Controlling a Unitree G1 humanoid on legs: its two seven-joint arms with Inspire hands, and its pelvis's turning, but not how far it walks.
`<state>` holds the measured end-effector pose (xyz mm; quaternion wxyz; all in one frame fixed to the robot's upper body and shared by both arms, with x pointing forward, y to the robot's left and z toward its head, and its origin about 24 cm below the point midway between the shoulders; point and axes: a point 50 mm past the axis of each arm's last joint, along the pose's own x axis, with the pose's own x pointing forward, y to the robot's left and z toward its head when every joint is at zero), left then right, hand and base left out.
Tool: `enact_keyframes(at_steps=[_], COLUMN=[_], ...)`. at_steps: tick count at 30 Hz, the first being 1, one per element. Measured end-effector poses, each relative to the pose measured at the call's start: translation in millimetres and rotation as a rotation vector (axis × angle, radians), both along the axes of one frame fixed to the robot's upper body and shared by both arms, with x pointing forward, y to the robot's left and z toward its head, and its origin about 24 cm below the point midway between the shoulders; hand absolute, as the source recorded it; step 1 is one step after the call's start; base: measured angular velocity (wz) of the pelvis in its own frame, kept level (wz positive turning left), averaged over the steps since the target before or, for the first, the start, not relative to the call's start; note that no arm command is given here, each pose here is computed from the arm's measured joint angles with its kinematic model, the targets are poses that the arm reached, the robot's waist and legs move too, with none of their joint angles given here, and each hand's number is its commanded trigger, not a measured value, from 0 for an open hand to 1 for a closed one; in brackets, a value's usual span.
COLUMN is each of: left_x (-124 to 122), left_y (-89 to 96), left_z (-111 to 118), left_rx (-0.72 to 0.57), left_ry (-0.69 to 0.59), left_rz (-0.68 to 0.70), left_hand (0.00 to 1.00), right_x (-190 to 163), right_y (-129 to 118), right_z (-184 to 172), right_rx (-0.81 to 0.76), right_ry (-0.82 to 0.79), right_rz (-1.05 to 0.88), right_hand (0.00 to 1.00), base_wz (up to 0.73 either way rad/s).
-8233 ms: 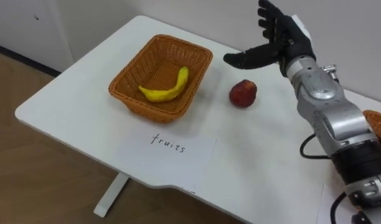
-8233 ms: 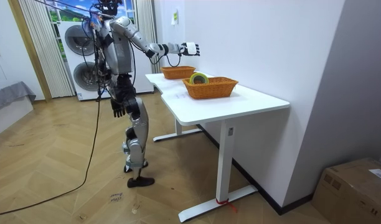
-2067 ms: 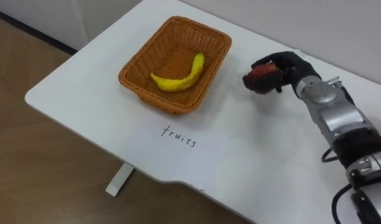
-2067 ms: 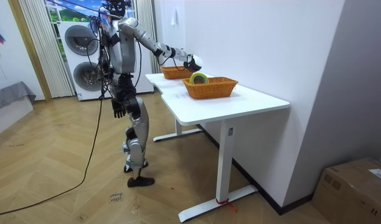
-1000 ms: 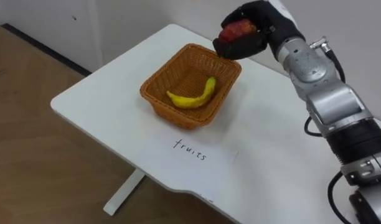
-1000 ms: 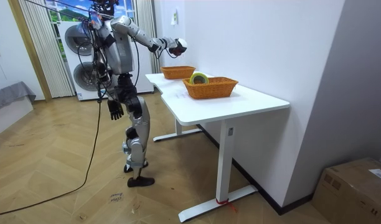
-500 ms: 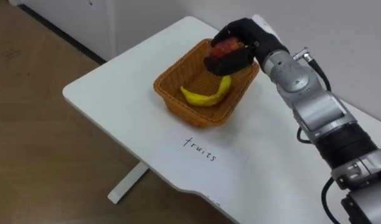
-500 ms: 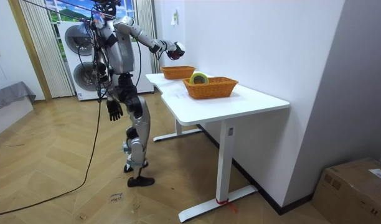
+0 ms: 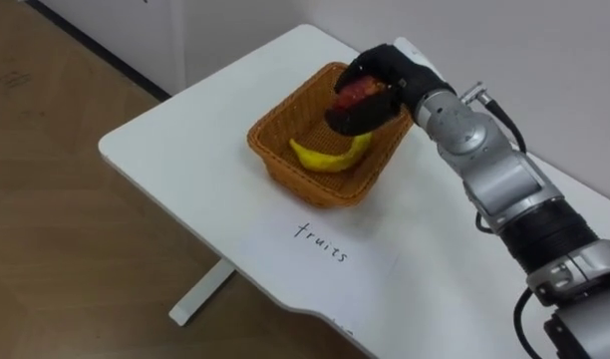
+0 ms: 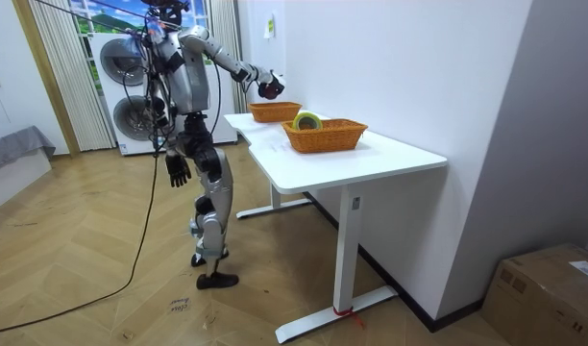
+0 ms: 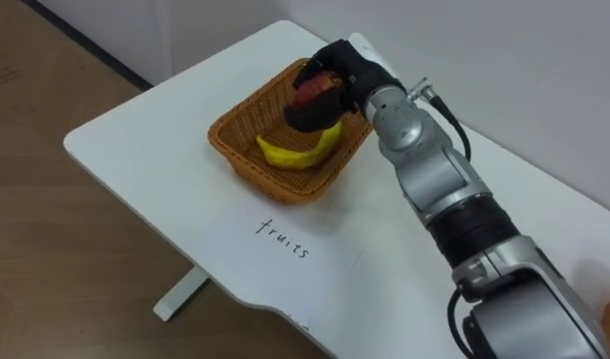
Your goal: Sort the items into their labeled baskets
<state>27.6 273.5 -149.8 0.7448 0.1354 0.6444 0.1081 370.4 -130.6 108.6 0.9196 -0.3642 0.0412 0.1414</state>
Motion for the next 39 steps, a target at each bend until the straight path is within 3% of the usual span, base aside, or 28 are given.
enact_keyframes(at_steps=[1,2,3,5,6,7,8,39], left_x=[0.2,-0.3,0.0,1.8,2.2,1.9,0.2,8.5], left_y=[0.0,0.0,0.0,-0.1,-0.5,-0.7,-0.8,-4.5], left_z=[0.0,0.0,0.0,0.1,-0.1,-0.3,-0.9,-2.3], left_rx=[0.0,0.0,0.0,0.0,-0.001,-0.002,-0.003,-0.014], left_ry=[-0.001,0.001,0.0,-0.004,-0.005,-0.004,0.004,-0.017], left_rz=[0.0,0.0,0.0,-0.001,-0.001,-0.001,0.001,0.024], left_hand=[0.0,0.0,0.0,0.0,0.0,0.0,0.0,0.0], right_x=[-0.1,-0.1,-0.1,-0.1,-0.1,-0.1,0.0,-0.3], right_y=[0.2,0.2,0.3,0.3,0.2,0.2,0.0,1.5], right_z=[-0.1,-0.2,-0.2,-0.2,-0.2,-0.1,-0.1,3.1], right_rx=[-0.002,-0.002,-0.002,-0.003,-0.006,-0.01,-0.023,-0.07], right_ry=[0.003,0.004,0.005,0.005,0.004,0.003,0.0,-0.019], right_rz=[0.004,0.005,0.006,0.006,0.007,0.007,0.008,0.026], right_hand=[0.98,0.88,0.65,0.41,0.17,0.03,0.0,0.0], base_wz=[0.0,0.0,0.0,0.0,0.0,0.0,0.0,0.0])
